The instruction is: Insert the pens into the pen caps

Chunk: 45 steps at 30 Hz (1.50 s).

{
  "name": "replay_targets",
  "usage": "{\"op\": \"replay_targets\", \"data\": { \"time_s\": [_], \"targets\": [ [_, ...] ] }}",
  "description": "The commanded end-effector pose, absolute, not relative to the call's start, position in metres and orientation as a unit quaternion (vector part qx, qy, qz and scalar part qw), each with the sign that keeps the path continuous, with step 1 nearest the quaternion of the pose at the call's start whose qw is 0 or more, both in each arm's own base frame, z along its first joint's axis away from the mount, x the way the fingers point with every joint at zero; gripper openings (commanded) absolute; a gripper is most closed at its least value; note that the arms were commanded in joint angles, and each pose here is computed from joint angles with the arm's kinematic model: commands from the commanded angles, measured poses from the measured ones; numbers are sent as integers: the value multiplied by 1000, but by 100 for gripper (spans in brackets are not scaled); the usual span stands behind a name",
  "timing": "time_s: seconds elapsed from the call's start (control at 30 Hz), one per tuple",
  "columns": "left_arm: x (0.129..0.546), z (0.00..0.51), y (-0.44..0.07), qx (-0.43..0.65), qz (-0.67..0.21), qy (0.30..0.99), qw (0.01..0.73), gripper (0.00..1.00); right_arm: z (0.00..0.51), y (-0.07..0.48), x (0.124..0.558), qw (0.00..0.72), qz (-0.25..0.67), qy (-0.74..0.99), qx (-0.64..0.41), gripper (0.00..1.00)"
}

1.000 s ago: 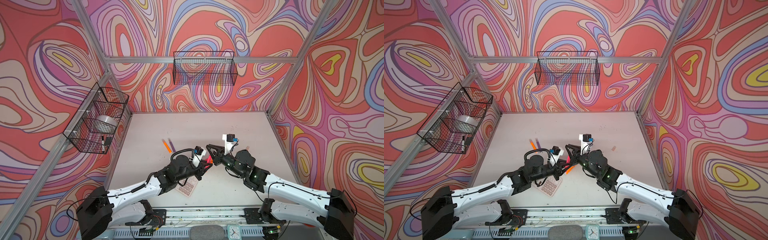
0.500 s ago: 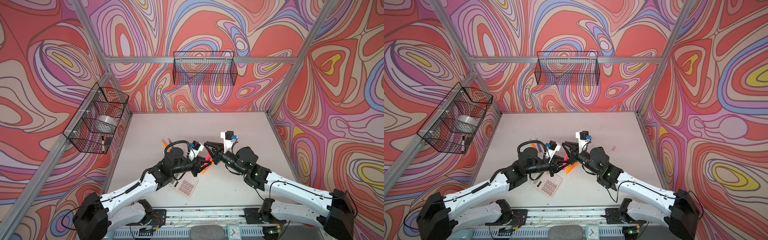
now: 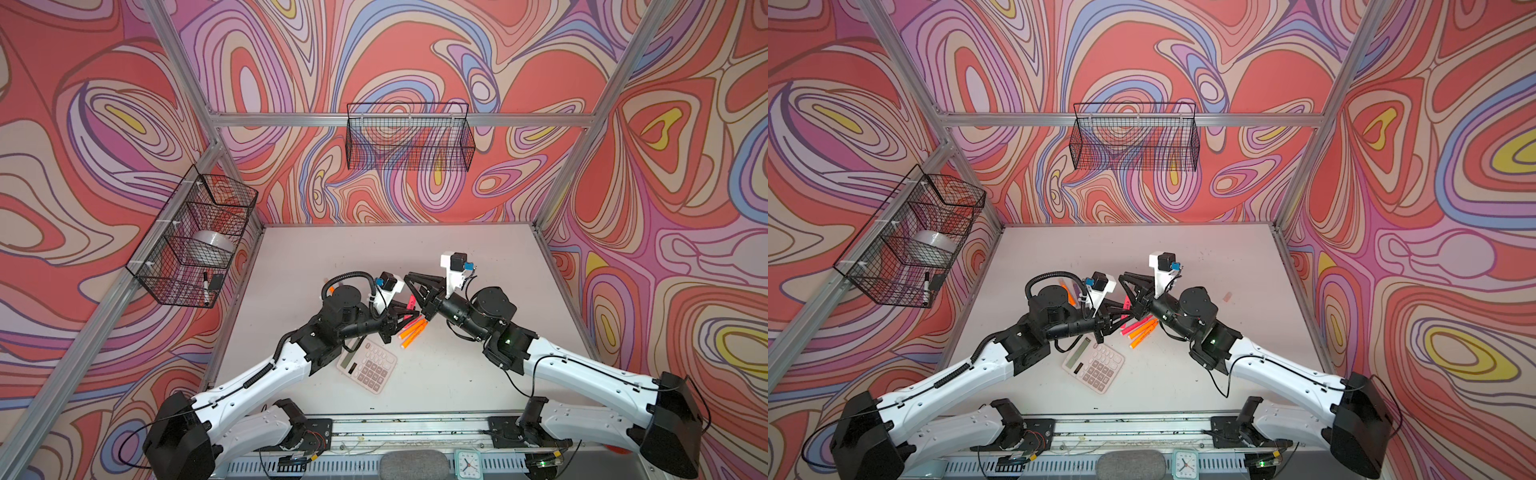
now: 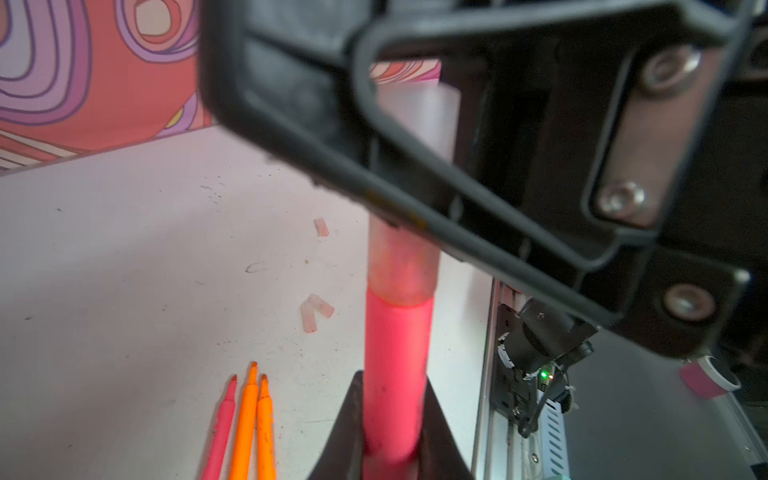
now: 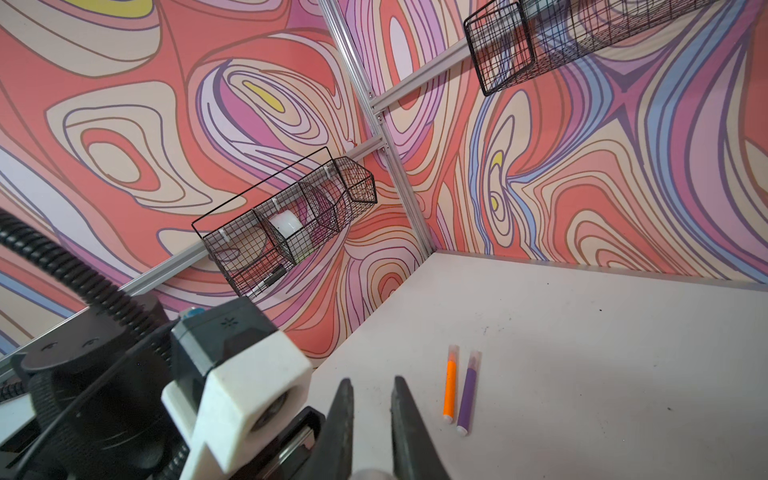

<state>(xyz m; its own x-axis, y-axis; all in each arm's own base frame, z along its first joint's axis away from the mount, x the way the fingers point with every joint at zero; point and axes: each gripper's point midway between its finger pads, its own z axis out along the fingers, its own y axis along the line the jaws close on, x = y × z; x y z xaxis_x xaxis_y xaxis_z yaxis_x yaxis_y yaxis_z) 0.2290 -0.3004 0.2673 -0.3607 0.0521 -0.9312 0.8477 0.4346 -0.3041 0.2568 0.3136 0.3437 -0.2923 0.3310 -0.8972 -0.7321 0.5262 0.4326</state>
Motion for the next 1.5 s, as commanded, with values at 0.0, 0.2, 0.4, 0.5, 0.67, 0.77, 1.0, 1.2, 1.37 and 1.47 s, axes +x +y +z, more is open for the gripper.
{"op": "replay_targets", "data": {
  "time_s": [0.0, 0.2, 0.4, 0.5, 0.67, 0.77, 1.0, 1.2, 1.37, 1.47],
  "targets": [
    [305, 384, -239, 161, -315, 633, 688, 0, 262, 347, 205, 423, 478, 724, -261, 0],
    [310, 416, -229, 149, -284, 613, 722, 0, 251, 350, 203, 424, 471, 719, -285, 0],
    [305, 449, -234, 149, -327, 595, 719, 0, 236, 355, 202, 416, 471, 719, -298, 0],
    [302, 468, -230, 138, -335, 583, 727, 0, 228, 357, 202, 406, 471, 724, -299, 0],
    [308, 490, -214, 102, -332, 576, 740, 0, 218, 357, 202, 398, 464, 732, -302, 0],
    [307, 495, -209, 98, -334, 567, 747, 0, 212, 357, 203, 396, 452, 738, -308, 0],
    [290, 466, -204, 113, -338, 562, 746, 0, 184, 348, 208, 411, 480, 743, -221, 0],
    [279, 400, -202, 117, -354, 583, 722, 0, 154, 347, 177, 364, 473, 774, -213, 0],
    [285, 356, -201, 92, -364, 586, 718, 0, 130, 341, 165, 327, 455, 800, -213, 0],
    [296, 347, -204, 83, -357, 596, 714, 0, 124, 332, 164, 328, 442, 809, -204, 0]
  ]
}}
